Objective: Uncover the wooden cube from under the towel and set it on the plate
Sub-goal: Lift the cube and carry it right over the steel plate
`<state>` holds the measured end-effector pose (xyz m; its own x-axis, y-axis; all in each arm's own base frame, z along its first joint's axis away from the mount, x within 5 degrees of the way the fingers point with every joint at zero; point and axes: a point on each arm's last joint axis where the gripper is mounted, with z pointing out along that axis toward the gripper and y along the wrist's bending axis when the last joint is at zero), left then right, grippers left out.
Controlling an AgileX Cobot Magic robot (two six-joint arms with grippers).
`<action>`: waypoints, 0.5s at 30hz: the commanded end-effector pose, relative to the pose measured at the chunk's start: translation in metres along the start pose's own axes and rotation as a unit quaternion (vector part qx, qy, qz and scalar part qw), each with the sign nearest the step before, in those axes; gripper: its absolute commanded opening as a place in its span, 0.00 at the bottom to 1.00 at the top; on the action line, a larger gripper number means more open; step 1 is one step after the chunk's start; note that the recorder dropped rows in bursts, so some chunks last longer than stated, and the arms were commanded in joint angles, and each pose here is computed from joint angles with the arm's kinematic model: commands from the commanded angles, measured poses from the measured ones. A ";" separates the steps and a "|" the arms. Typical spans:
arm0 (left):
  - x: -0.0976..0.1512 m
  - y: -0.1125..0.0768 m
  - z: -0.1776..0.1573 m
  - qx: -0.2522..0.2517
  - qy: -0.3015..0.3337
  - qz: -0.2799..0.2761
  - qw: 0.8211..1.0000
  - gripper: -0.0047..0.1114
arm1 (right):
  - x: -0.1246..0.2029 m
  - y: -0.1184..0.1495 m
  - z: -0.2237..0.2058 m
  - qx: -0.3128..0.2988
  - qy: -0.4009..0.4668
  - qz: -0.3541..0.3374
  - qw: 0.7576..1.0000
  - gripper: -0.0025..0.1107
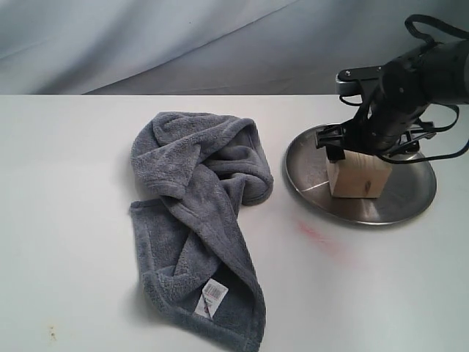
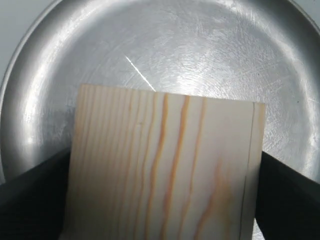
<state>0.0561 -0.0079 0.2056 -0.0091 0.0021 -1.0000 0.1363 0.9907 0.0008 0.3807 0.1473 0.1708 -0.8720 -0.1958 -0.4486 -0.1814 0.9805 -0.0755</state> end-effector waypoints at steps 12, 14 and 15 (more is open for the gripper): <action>0.000 0.000 0.000 -0.001 -0.006 -0.002 1.000 0.04 | -0.004 -0.002 -0.003 -0.006 -0.015 0.011 1.000 0.37; 0.000 0.000 0.000 -0.001 -0.006 -0.002 1.000 0.04 | -0.005 -0.002 -0.003 -0.006 -0.017 0.011 1.000 0.41; 0.000 0.000 0.000 -0.001 -0.006 -0.002 1.000 0.04 | -0.005 -0.002 -0.003 -0.007 -0.018 0.011 1.000 0.44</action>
<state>0.0561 -0.0079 0.2056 -0.0091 0.0021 -1.0000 0.1363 0.9907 0.0008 0.3808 0.1474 0.1690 -0.8761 -0.1871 -0.4444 -0.1749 0.9822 -0.0687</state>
